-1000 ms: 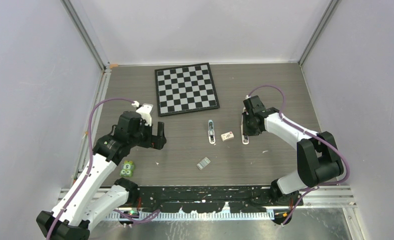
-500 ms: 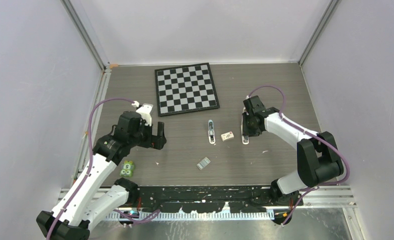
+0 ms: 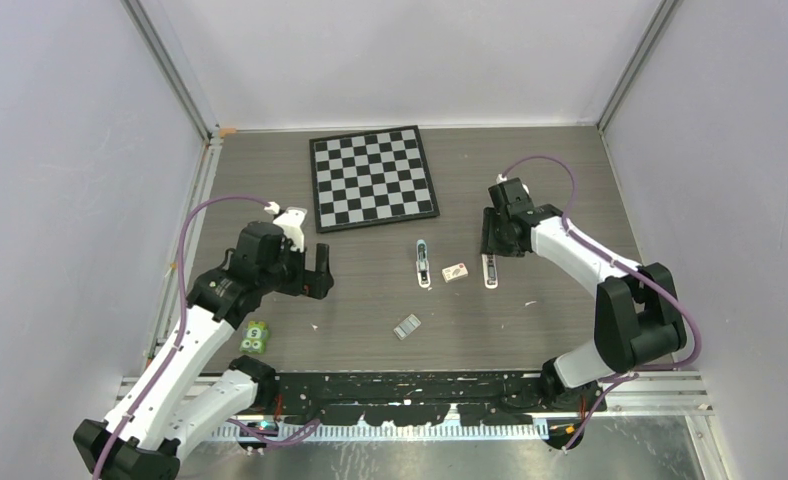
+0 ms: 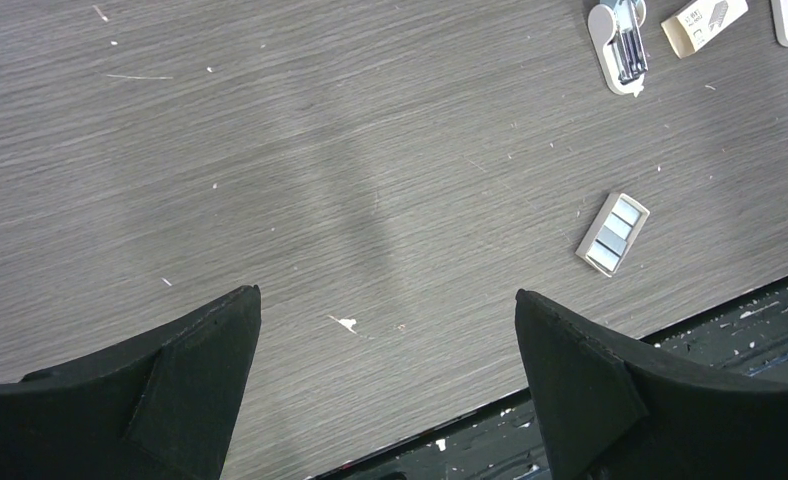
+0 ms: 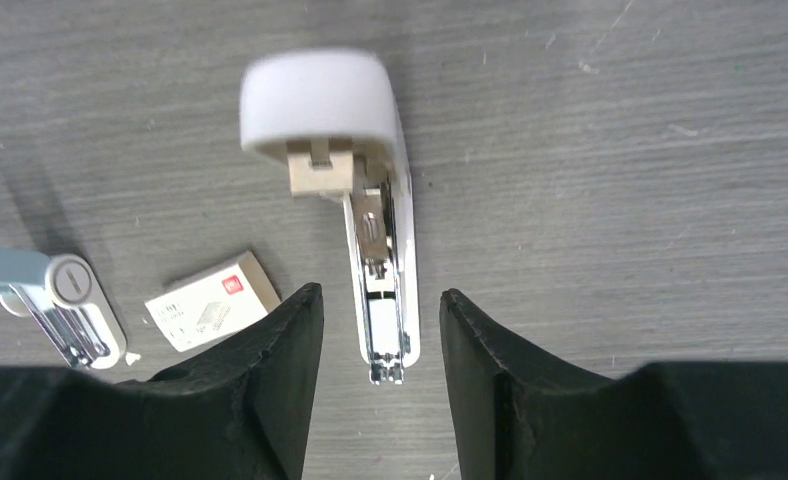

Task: Load the staples into the stapler

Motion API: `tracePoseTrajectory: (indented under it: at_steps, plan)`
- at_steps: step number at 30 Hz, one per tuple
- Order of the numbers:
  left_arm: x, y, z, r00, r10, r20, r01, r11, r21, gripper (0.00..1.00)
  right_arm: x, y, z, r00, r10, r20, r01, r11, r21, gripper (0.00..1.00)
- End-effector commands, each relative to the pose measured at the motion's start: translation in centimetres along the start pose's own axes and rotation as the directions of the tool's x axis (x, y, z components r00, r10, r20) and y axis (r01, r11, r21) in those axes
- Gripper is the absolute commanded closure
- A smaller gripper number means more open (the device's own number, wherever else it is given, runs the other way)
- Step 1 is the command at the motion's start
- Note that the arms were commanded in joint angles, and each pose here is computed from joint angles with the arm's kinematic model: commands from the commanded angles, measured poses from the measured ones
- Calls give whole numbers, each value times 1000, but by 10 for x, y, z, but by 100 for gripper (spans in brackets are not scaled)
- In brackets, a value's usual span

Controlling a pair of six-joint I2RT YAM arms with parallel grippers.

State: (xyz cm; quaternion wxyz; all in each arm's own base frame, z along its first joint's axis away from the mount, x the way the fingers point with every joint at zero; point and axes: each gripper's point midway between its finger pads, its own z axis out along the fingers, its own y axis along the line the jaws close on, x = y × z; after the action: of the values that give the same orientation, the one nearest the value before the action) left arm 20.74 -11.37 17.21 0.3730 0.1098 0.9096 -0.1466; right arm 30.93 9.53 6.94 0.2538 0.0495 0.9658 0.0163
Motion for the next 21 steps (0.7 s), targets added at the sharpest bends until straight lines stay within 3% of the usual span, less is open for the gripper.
tracePoseTrajectory:
  at_steps: [1, 21]
  plan:
    - [-12, -12, 4, 999, -28, 19, 27, 998, 54, 2, -34, 7, 2, 996, 29, 82, -29, 1000, 0, 48]
    - [-8, -6, 6, 998, -69, 0, 69, 998, 11, 6, -7, -2, 42, 1000, -3, -6, 3, 998, 64, 59]
